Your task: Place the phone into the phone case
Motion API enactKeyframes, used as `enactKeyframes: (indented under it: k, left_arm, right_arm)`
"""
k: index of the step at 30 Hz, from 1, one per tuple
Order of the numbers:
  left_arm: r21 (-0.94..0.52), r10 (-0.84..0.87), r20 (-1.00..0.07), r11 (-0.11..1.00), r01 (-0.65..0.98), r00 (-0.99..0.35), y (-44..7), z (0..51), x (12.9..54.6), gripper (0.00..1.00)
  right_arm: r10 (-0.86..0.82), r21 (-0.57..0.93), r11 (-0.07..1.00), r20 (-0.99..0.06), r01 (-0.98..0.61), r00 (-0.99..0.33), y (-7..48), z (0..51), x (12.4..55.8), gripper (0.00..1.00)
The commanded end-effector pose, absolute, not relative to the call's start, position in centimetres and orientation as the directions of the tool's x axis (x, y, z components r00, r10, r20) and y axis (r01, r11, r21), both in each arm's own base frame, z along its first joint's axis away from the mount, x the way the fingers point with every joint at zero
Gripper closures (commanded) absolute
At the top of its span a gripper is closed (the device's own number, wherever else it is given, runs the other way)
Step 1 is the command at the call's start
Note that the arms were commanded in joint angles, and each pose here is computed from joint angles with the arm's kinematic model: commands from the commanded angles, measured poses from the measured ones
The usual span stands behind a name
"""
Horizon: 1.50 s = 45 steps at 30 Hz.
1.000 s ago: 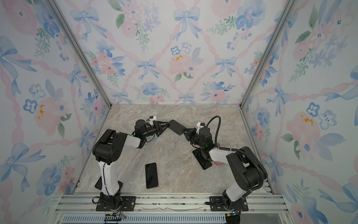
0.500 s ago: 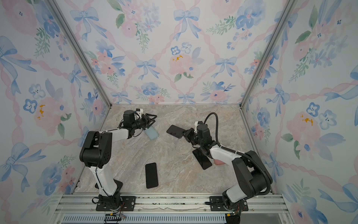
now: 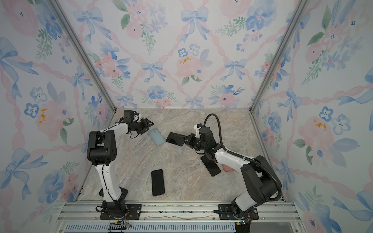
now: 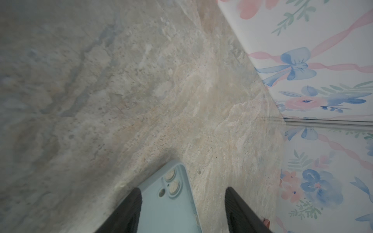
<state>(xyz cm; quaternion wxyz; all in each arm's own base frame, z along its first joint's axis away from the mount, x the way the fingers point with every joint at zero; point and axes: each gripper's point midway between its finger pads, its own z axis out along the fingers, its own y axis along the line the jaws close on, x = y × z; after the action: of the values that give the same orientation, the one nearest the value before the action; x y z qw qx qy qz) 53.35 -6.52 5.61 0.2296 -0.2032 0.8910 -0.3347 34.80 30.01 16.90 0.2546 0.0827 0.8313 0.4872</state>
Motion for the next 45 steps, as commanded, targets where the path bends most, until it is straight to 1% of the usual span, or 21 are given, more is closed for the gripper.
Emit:
enactKeyframes:
  k: [1, 11, 18, 22, 33, 41, 45]
  left_arm:
    - [-0.678, -0.487, -0.256, 0.706, -0.204, -0.835, -6.0, 4.5, 53.4, 0.33]
    - [-0.708, -0.482, -0.243, 0.682, -0.186, -0.842, -6.3, 3.5, 55.4, 0.35]
    - [-0.741, -0.457, -0.200, 0.649, -0.171, -0.867, -8.0, 3.3, 54.8, 0.41]
    - [-0.762, -0.440, -0.166, 0.626, -0.169, -0.882, -9.3, 3.5, 53.6, 0.41]
    - [-0.763, -0.462, -0.105, 0.605, -0.226, -0.881, -9.2, 4.0, 50.2, 0.42]
    - [-0.762, -0.419, -0.080, 0.610, -0.215, -0.904, -11.5, 4.7, 46.1, 0.43]
    - [-0.765, -0.425, -0.075, 0.605, -0.221, -0.902, -12.1, 4.8, 44.2, 0.43]
  right_arm:
    - [0.327, 0.839, 0.503, -0.406, -0.207, -0.853, 31.5, 18.9, 34.7, 0.95]
    - [0.279, 0.822, 0.522, -0.417, -0.227, -0.865, 31.8, 18.8, 34.2, 0.95]
    - [0.285, 0.823, 0.522, -0.414, -0.223, -0.864, 31.9, 18.9, 34.2, 0.95]
    - [0.274, 0.827, 0.518, -0.404, -0.220, -0.873, 32.4, 18.6, 34.3, 0.95]
    - [0.257, 0.825, 0.519, -0.401, -0.225, -0.879, 32.8, 18.7, 34.0, 0.96]
    - [0.253, 0.828, 0.522, -0.381, -0.206, -0.889, 32.6, 17.9, 33.6, 0.96]
    - [0.251, 0.837, 0.513, -0.360, -0.192, -0.899, 32.8, 17.4, 33.5, 0.96]
